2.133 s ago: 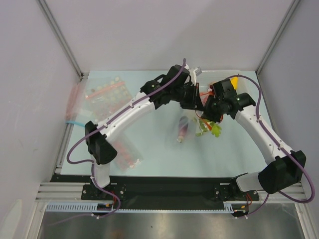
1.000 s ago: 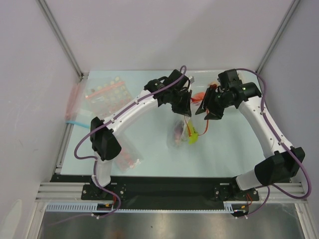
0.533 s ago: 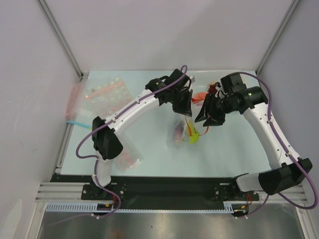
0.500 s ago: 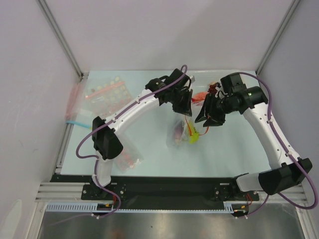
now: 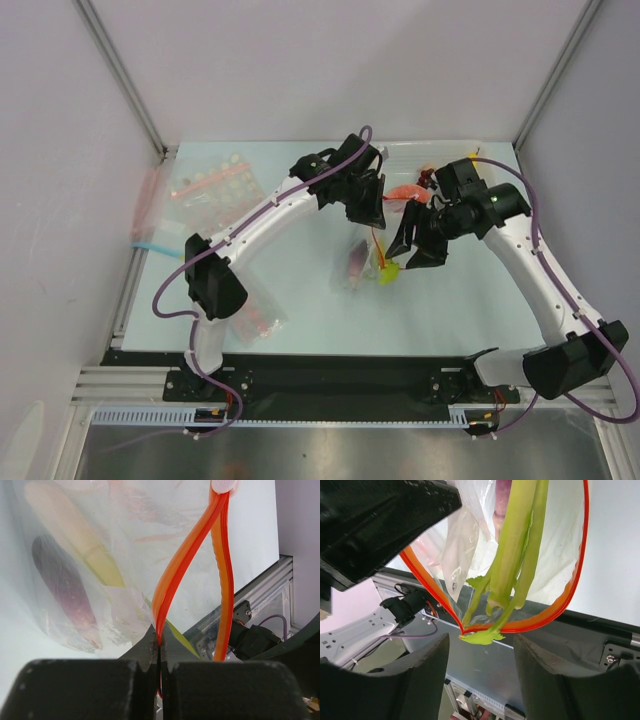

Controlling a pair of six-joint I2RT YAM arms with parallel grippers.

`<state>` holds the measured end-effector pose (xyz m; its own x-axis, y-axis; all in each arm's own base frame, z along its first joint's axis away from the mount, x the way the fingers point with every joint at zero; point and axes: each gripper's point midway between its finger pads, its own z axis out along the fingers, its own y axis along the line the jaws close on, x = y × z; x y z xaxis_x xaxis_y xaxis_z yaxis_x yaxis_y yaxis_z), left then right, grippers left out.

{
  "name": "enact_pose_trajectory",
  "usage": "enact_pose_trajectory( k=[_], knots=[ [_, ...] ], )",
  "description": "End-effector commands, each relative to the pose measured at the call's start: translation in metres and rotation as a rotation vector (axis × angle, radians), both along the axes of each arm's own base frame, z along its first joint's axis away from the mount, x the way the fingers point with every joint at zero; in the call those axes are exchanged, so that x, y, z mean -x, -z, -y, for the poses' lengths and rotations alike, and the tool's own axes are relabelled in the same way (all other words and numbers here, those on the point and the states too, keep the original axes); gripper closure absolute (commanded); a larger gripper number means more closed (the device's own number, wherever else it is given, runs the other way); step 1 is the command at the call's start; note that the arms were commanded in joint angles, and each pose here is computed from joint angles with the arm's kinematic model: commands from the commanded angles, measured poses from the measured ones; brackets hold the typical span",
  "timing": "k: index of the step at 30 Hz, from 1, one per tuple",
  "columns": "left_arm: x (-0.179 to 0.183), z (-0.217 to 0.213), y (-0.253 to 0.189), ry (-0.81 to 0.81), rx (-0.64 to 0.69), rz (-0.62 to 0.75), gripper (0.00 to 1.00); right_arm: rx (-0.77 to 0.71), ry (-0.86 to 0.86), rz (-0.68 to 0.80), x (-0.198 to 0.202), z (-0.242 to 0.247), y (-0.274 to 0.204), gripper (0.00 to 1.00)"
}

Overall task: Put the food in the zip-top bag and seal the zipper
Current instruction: Place the fake vegetable in the zipper food storage bag.

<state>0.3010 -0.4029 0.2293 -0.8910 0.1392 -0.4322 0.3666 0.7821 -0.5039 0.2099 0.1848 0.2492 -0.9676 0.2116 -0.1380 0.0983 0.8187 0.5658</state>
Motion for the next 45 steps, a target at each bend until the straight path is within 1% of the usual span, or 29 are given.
enact_pose_trajectory(
  k=[1,10,11,12,14,17,18,20,21,23,33,36,40,45],
  knots=[
    [-0.010,0.003,-0.020,-0.035,0.045,0.037,1.00,-0.028,0.008,0.017,0.007,-0.003,-0.003,0.39],
    [-0.009,0.000,-0.020,-0.042,0.037,0.032,1.00,-0.064,0.007,0.000,0.007,-0.011,0.006,0.48],
    [-0.009,0.000,-0.021,-0.041,0.039,0.032,1.00,-0.069,0.008,0.003,0.007,-0.011,0.006,0.51],
    [-0.009,0.000,-0.022,-0.044,0.039,0.034,1.00,-0.070,0.006,0.007,0.006,-0.012,0.006,0.59],
    [-0.009,0.000,-0.022,-0.044,0.038,0.033,1.00,-0.071,0.009,0.007,0.006,-0.012,0.006,0.64],
    [-0.008,-0.001,-0.021,-0.043,0.036,0.032,1.00,-0.074,0.013,0.012,0.004,-0.012,0.006,0.76],
    [-0.008,-0.002,-0.020,-0.044,0.033,0.031,1.00,-0.078,0.015,0.015,0.004,-0.013,0.005,0.85],
    [-0.007,-0.002,-0.021,-0.041,0.032,0.032,1.00,-0.098,0.021,0.018,0.002,-0.014,0.001,0.90],
    [-0.007,-0.003,-0.021,-0.041,0.030,0.032,1.00,-0.106,0.027,0.025,0.000,-0.014,-0.001,0.95],
    [-0.007,-0.005,-0.021,-0.038,0.023,0.040,1.00,-0.123,0.033,0.024,-0.001,-0.014,-0.004,1.00],
    [-0.001,-0.010,-0.016,-0.022,0.006,0.049,1.00,-0.195,0.115,0.046,-0.027,-0.013,-0.010,1.00],
    [0.002,-0.011,-0.015,-0.018,0.002,0.044,1.00,-0.223,0.125,0.033,-0.032,-0.018,-0.011,1.00],
    [0.005,-0.010,-0.016,-0.016,0.007,0.035,1.00,-0.214,0.147,0.042,-0.042,-0.019,-0.009,1.00],
    [0.006,-0.005,-0.026,-0.015,0.038,0.023,1.00,-0.182,0.129,0.051,-0.049,-0.028,0.006,1.00]
  ],
)
